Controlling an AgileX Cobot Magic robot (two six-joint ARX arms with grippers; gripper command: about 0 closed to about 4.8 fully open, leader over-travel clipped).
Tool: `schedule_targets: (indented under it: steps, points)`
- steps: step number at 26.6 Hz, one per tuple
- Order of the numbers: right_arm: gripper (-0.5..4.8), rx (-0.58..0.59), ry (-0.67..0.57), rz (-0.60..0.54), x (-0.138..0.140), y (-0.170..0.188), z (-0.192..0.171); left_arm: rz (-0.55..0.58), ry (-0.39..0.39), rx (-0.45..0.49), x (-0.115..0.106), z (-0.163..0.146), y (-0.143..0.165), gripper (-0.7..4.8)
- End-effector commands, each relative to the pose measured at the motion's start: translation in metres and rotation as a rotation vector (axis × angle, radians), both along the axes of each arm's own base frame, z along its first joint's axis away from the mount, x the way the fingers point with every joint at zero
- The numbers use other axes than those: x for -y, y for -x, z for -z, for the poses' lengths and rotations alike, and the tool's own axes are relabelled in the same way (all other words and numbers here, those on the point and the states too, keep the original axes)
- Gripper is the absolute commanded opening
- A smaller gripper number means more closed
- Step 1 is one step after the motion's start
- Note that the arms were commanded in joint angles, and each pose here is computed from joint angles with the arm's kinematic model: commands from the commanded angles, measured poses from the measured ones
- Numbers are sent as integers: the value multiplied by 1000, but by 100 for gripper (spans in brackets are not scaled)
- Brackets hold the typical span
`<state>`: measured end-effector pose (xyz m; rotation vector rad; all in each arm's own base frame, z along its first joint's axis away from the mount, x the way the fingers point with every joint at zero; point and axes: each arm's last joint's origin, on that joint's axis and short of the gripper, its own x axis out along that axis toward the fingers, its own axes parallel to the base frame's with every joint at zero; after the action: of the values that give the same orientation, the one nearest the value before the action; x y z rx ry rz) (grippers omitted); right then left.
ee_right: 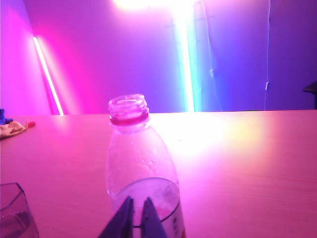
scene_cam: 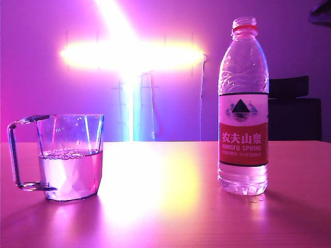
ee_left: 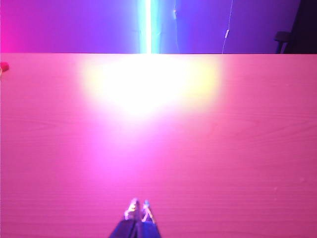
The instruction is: Pick up the mineral water bottle on the table and pour water into the mug until it's half full.
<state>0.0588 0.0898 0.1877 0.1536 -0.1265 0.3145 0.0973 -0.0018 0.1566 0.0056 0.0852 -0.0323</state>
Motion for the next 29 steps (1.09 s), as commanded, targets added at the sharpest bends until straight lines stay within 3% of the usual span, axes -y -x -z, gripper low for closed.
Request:
schedule_targets:
  steps: [1,18,26,27,29]
  points:
    - [41,0,7,-3,1,1,1,4,3,16,0,-2,0,-2]
    - [41,-16,51,9,2,-1,4,4,3,15,0,-2,0,-2]
    - [38,28,84,126,30,-17,5,4,3,15,0,-2,0,-2]
    - [4,54,103,145,38,-20,4,4,3,15,0,-2,0,-2]
    - [-5,65,128,185,48,-25,5,4,3,15,0,-2,0,-2]
